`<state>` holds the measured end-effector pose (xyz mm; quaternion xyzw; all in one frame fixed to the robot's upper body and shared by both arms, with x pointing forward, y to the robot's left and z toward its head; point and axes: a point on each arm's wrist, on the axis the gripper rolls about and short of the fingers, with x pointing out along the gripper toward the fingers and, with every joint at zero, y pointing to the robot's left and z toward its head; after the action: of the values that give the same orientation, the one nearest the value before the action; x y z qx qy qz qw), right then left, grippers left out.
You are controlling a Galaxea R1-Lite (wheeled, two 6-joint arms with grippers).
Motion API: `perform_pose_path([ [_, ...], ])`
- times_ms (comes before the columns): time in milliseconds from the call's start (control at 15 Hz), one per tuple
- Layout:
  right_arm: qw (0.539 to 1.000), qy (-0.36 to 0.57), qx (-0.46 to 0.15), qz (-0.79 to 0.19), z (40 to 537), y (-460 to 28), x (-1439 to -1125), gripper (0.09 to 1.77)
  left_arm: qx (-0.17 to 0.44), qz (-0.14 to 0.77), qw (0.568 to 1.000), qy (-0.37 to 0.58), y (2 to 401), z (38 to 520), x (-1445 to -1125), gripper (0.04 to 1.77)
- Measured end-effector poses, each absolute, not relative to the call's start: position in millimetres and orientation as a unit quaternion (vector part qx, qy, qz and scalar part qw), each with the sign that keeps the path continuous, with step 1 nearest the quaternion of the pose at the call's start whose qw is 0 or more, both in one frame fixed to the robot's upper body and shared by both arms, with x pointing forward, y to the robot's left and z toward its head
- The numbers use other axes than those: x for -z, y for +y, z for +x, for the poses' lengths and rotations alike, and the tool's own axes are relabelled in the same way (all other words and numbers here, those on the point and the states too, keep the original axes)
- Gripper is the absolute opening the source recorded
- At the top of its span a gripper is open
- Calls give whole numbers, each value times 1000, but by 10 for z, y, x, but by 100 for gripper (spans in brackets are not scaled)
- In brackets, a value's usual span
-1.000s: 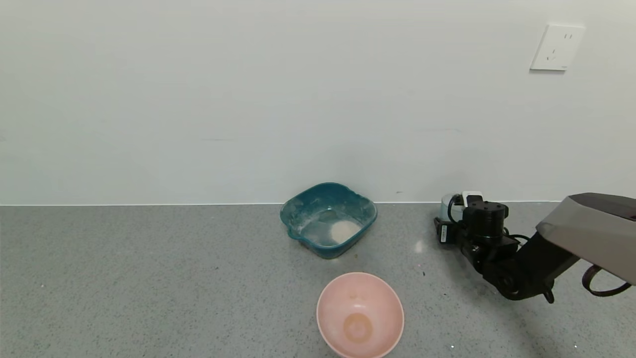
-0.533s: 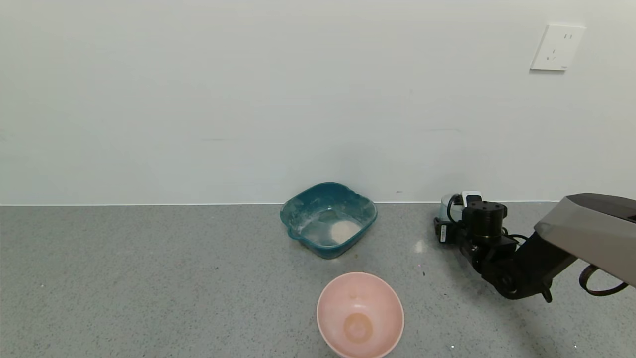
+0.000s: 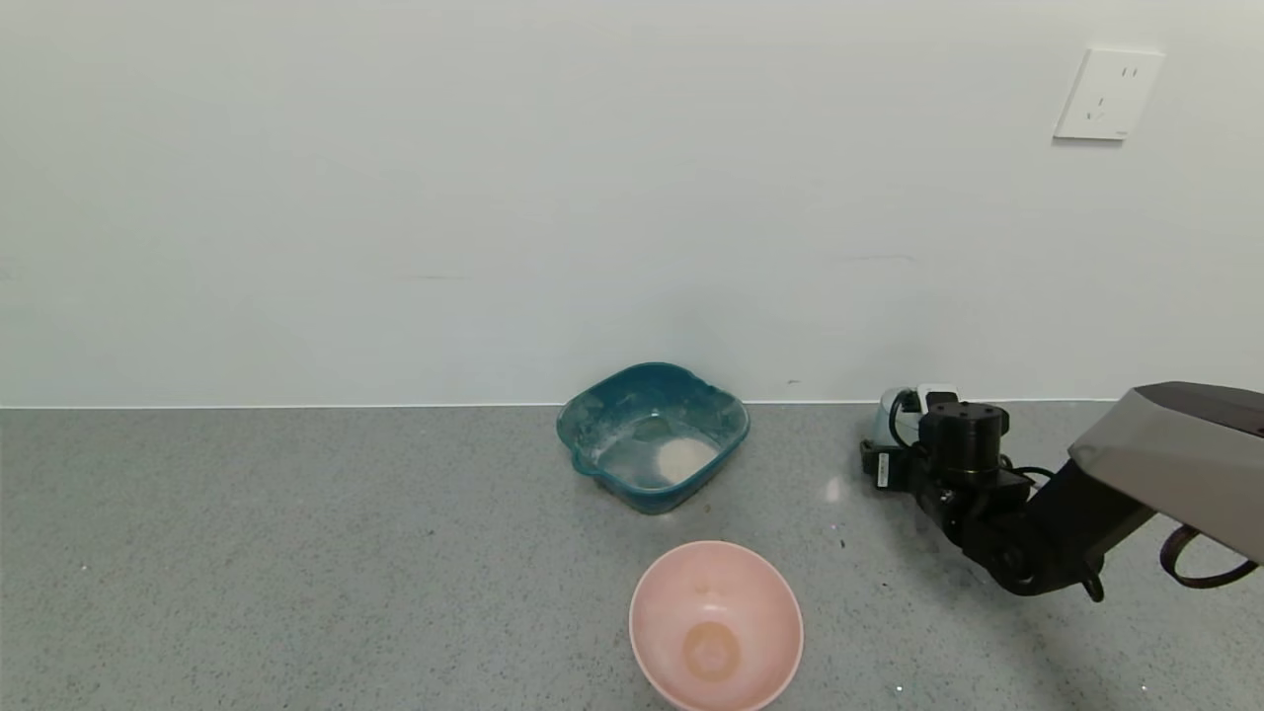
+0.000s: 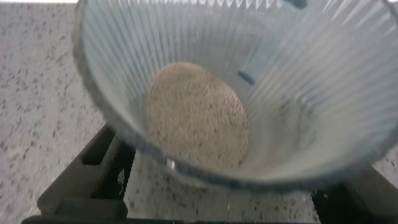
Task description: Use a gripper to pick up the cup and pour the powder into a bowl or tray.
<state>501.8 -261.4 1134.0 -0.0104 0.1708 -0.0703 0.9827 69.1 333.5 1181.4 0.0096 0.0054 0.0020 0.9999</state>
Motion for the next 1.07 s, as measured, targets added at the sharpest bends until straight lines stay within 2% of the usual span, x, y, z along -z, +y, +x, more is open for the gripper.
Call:
perform_pose_path([
  [200,979,196,48,-11,4858,-2616,-11483,164,-2,10,1000,5,3335,691,-11814,176],
  [467,977,214,20,-12,4467,-2618,-11832,167,-2,10,1000,5,3336,691,-11814,176],
  [1067,980,200,-24,-2,3022,-2789,-12740,170,-2,10,1000,5,3336,691,-11814,176],
])
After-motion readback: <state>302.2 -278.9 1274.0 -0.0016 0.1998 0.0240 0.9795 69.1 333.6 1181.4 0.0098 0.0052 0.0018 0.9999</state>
